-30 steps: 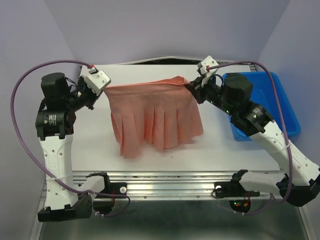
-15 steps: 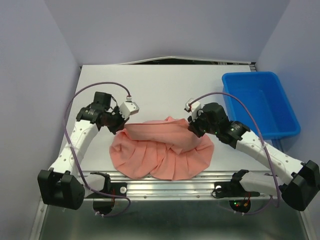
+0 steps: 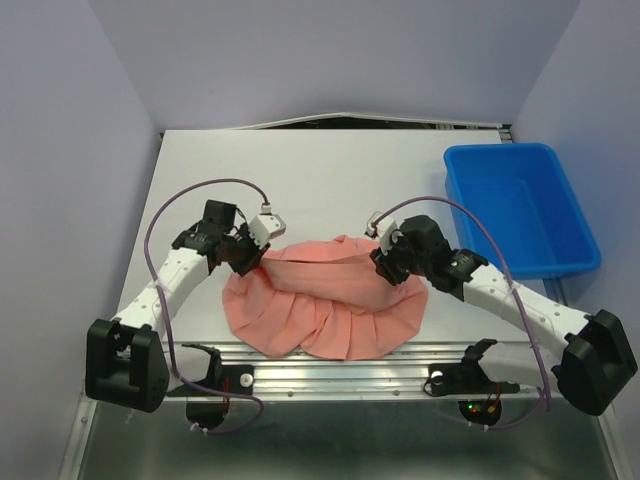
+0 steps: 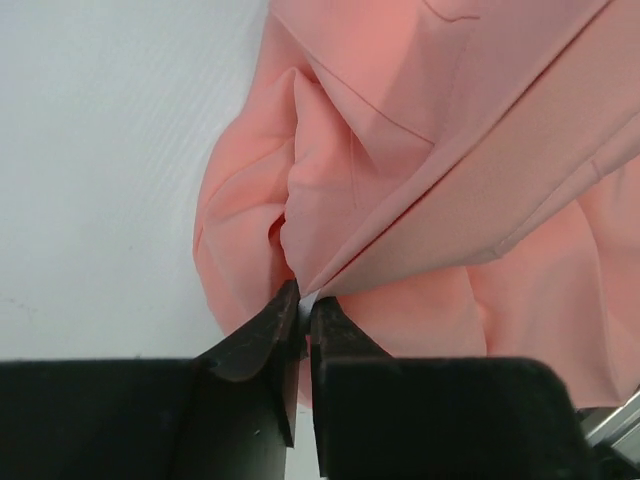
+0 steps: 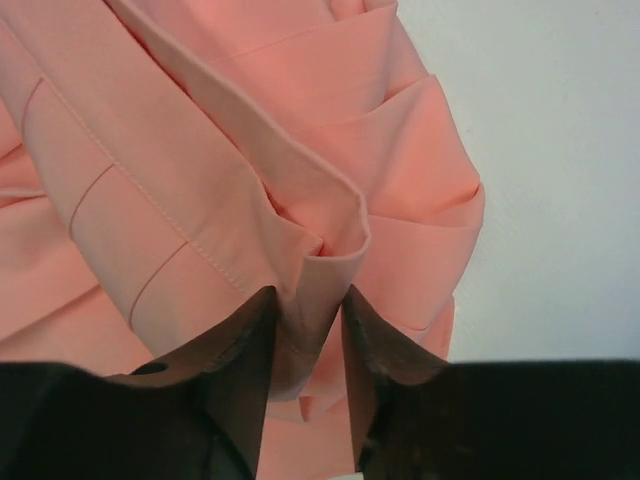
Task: Fold and stack the skirts
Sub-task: Flatten the skirt out
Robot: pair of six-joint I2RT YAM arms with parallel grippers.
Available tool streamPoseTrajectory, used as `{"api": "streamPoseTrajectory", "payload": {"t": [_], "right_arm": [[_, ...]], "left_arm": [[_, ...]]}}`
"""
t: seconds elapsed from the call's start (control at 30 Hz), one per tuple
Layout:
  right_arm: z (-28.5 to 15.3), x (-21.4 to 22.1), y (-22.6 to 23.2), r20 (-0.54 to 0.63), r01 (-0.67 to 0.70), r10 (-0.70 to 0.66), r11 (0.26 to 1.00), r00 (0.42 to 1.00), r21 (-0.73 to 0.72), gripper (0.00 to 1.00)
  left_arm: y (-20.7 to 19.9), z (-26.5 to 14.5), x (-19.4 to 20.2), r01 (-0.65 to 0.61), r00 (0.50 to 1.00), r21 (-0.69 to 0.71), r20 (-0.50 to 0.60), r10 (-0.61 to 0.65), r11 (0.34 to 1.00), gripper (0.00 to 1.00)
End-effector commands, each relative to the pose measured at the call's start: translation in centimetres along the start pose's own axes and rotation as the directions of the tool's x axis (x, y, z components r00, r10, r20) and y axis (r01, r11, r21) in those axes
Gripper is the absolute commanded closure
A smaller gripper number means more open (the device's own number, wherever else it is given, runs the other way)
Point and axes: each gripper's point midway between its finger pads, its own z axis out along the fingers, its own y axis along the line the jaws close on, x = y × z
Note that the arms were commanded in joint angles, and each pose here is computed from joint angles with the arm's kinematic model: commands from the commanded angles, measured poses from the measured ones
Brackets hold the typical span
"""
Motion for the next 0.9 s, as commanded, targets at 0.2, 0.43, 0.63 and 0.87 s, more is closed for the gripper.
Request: {"api": "streamPoseTrajectory", "payload": {"t": [0.2,0.43,0.63,0.87], "right_arm": [[-1.0,-5.1,-0.6,0.139,0.112,-0.107,0.993,0.984,-0.025,0.22],[-2.1,-4.2,-3.6,0.082,0.029,-0.029,1.000,0.996,0.004,0.17],[-4.4,-5.9,-3.8,0.075,-0.098,0.109,0.987,0.991,-0.131,0.02],[-3.6,-4.3,-0.3,0.010,-0.131,0.142,0.933,0.990,-0.335,0.00]], "left_arm": [[2.1,-4.2,-6.3,-0.112,0.970,-0.013,0.215,0.112,0.994,0.33],[3.6,-5.0,-5.9,-0.163,0.958,0.132,0.258,0.125,0.978,0.32],[2.8,-5.8,-3.6,-0.194,0.951,0.244,0.285,0.121,0.950,0.28],[2.1,-5.3,-1.9,-0.168,0.959,0.250,0.265,0.100,0.954,0.25]]}}
